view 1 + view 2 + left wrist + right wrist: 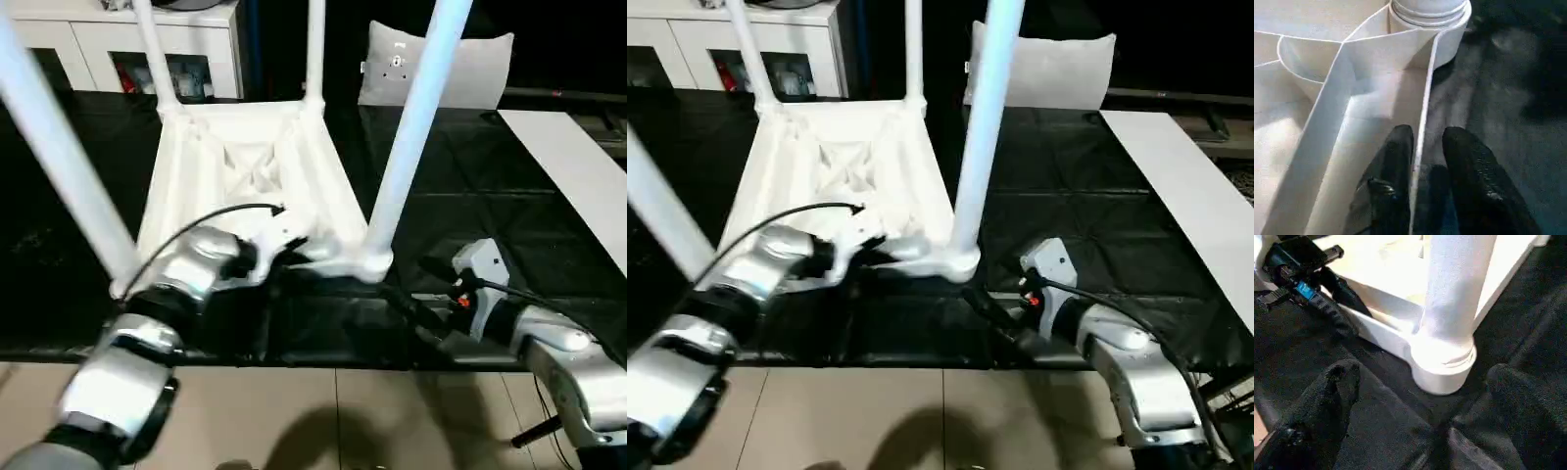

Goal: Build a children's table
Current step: Rotate leg to tighten

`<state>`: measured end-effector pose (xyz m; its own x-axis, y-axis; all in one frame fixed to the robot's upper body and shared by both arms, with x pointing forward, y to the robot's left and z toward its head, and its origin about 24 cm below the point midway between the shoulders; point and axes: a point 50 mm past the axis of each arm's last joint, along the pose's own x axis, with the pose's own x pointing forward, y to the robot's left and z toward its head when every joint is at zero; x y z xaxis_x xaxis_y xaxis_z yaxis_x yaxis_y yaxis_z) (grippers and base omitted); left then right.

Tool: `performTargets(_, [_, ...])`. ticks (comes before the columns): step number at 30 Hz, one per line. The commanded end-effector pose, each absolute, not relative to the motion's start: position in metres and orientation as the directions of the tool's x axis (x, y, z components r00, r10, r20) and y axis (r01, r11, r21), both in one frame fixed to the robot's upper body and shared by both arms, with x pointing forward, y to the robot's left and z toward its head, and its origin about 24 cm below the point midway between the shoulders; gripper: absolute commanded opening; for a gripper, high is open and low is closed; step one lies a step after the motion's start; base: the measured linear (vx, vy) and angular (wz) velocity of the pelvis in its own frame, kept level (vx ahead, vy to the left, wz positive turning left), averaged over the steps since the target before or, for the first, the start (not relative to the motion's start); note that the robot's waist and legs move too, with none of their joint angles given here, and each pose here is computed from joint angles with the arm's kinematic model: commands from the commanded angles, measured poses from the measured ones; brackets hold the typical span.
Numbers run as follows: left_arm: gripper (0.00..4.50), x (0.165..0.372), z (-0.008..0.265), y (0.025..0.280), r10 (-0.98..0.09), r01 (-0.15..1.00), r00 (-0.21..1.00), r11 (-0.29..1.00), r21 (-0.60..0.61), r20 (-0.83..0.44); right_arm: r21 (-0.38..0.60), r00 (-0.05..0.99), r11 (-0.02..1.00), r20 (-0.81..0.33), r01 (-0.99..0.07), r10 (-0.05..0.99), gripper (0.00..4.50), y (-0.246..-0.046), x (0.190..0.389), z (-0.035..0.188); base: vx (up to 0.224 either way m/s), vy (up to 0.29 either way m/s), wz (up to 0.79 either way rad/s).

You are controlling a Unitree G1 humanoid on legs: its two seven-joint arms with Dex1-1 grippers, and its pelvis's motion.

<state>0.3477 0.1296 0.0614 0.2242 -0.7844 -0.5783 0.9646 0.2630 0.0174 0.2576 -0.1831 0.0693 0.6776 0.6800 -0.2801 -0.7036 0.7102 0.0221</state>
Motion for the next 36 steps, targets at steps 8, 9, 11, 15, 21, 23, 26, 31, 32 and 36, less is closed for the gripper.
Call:
performTargets(8, [0.25, 0.337, 0.068, 0.143, -0.810, 0.983, 0.167, 0.184, 0.027, -0.562, 0.038, 0.656, 0.690, -0.275, -0.723, 0.703, 4.50, -0.178, 0.256, 0.067, 0.000, 0.000, 0.00])
performTargets(9, [0.25, 0.337, 0.067, 0.142, -0.808, 0.982, 0.173, 0.184, 0.037, -0.564, 0.037, 0.652, 0.685, -0.273, -0.727, 0.707, 4.50, -0.176, 0.256, 0.067, 0.000, 0.000, 0.00])
performTargets(11, [0.08, 0.335, 0.064, 0.140, -0.796, 0.982, 0.182, 0.180, 0.062, -0.577, 0.037, 0.645, 0.677, -0.268, -0.735, 0.716, 4.50, -0.173, 0.257, 0.067, 0.000, 0.000, 0.00])
performTargets(15, [0.02, 0.336, 0.064, 0.137, -0.797, 0.979, 0.202, 0.177, 0.100, -0.569, 0.033, 0.641, 0.669, -0.255, -0.742, 0.724, 4.50, -0.171, 0.259, 0.069, 0.000, 0.000, 0.00])
performTargets(21, [0.02, 0.330, 0.062, 0.140, -0.790, 0.984, 0.169, 0.105, 0.142, -0.590, -0.019, 0.565, 0.586, -0.289, -0.810, 0.772, 4.50, -0.171, 0.268, 0.072, 0.000, 0.000, 0.00])
performTargets(23, [0.02, 0.325, 0.064, 0.142, -0.804, 0.991, 0.115, 0.055, 0.120, -0.584, -0.013, 0.522, 0.541, -0.286, -0.841, 0.804, 4.50, -0.172, 0.272, 0.074, 0.000, 0.000, 0.00])
performTargets(26, [0.00, 0.316, 0.066, 0.144, -0.813, 0.996, 0.018, -0.039, 0.086, -0.582, 0.004, 0.422, 0.440, -0.277, -0.898, 0.863, 4.15, -0.170, 0.276, 0.076, 0.000, 0.000, 0.00])
performTargets(31, [0.00, 0.311, 0.067, 0.149, -0.798, 0.992, -0.038, -0.105, 0.076, -0.601, 0.037, 0.255, 0.279, -0.308, -0.960, 0.917, 3.71, -0.167, 0.282, 0.076, 0.000, 0.000, 0.00])
performTargets(32, [0.00, 0.311, 0.067, 0.149, -0.798, 0.991, -0.041, -0.108, 0.076, -0.601, 0.042, 0.238, 0.263, -0.306, -0.964, 0.922, 3.71, -0.166, 0.283, 0.076, 0.000, 0.000, 0.00])
performTargets(36, [0.00, 0.309, 0.070, 0.148, -0.810, 0.992, -0.055, -0.112, 0.063, -0.584, 0.067, 0.154, 0.181, -0.288, -0.981, 0.945, 3.29, -0.159, 0.286, 0.076, 0.000, 0.000, 0.00])
